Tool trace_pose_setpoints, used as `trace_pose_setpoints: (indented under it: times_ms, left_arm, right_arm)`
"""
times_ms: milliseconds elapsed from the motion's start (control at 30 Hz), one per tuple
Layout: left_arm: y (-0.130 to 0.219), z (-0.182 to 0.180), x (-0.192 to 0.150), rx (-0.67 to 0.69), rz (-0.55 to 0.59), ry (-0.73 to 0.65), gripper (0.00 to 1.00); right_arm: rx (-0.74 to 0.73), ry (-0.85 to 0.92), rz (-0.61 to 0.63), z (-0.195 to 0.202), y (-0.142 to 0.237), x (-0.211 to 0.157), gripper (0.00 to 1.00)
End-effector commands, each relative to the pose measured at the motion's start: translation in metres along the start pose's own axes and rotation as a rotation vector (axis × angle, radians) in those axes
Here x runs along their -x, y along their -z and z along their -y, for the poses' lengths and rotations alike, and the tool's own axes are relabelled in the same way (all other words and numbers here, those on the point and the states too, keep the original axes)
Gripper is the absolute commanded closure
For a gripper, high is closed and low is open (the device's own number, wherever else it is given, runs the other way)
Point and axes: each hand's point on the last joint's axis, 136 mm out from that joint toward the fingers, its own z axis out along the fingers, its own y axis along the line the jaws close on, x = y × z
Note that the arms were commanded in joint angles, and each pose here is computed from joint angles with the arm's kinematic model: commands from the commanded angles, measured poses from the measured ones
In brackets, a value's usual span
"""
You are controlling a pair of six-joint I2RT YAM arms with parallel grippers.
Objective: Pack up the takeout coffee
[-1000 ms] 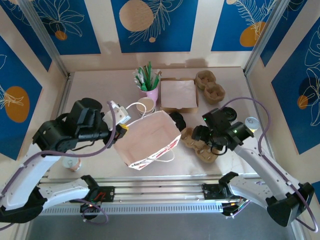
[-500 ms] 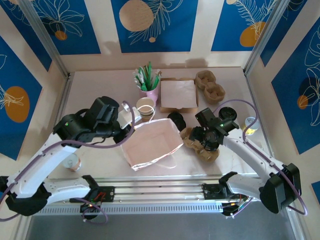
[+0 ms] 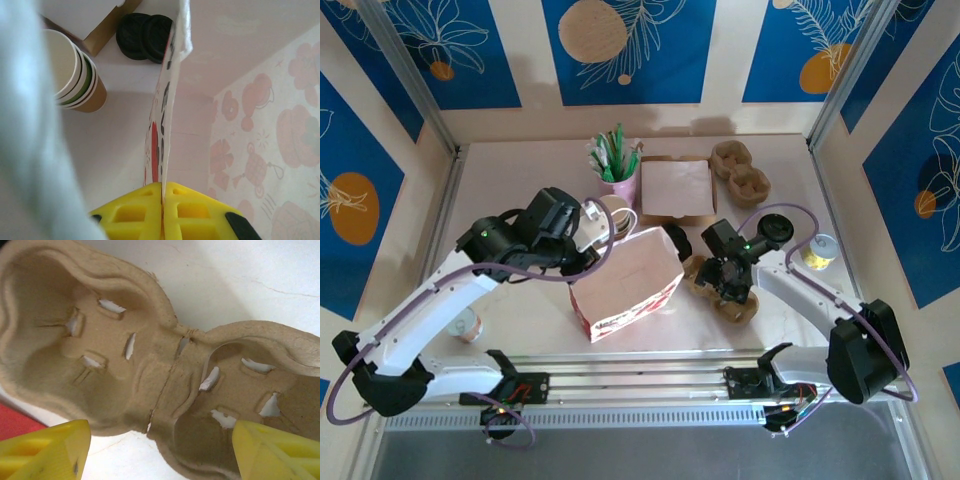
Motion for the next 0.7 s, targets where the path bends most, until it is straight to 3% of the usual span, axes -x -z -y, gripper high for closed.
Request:
trace_pose_setpoints:
  times_ms: [0,100,333,500,667]
  left_arm:
    - [0.004,-0.003,0.012,0.020,0.029,-0.030,0.91]
    - [0.002,-0.006,0.013,0.037,0.024,-0.029,0.70]
    - [0.000,-0.015,0.018,0.087,0.015,-0.029,0.38]
    - [0.003,-0.030,0.023,0.172,0.024,-0.028,0.29]
    - [0.007,-0.050,0.028,0.288,0.033,-0.030,0.27]
  right_arm:
    - [-0.014,-0.023,-0.022,0.002,-0.011,-0.003,0.26]
    - [-0.031,-0.019,-0.028,0.004,-0.016,-0.004,0.27]
    - [-0.057,-0.015,-0.039,0.004,-0.028,-0.002,0.31]
    - [-0.075,-0.014,-0.040,0.003,-0.033,0.001,0.33]
    - [-0.079,-0.013,-0.039,0.002,-0.037,0.003,0.38]
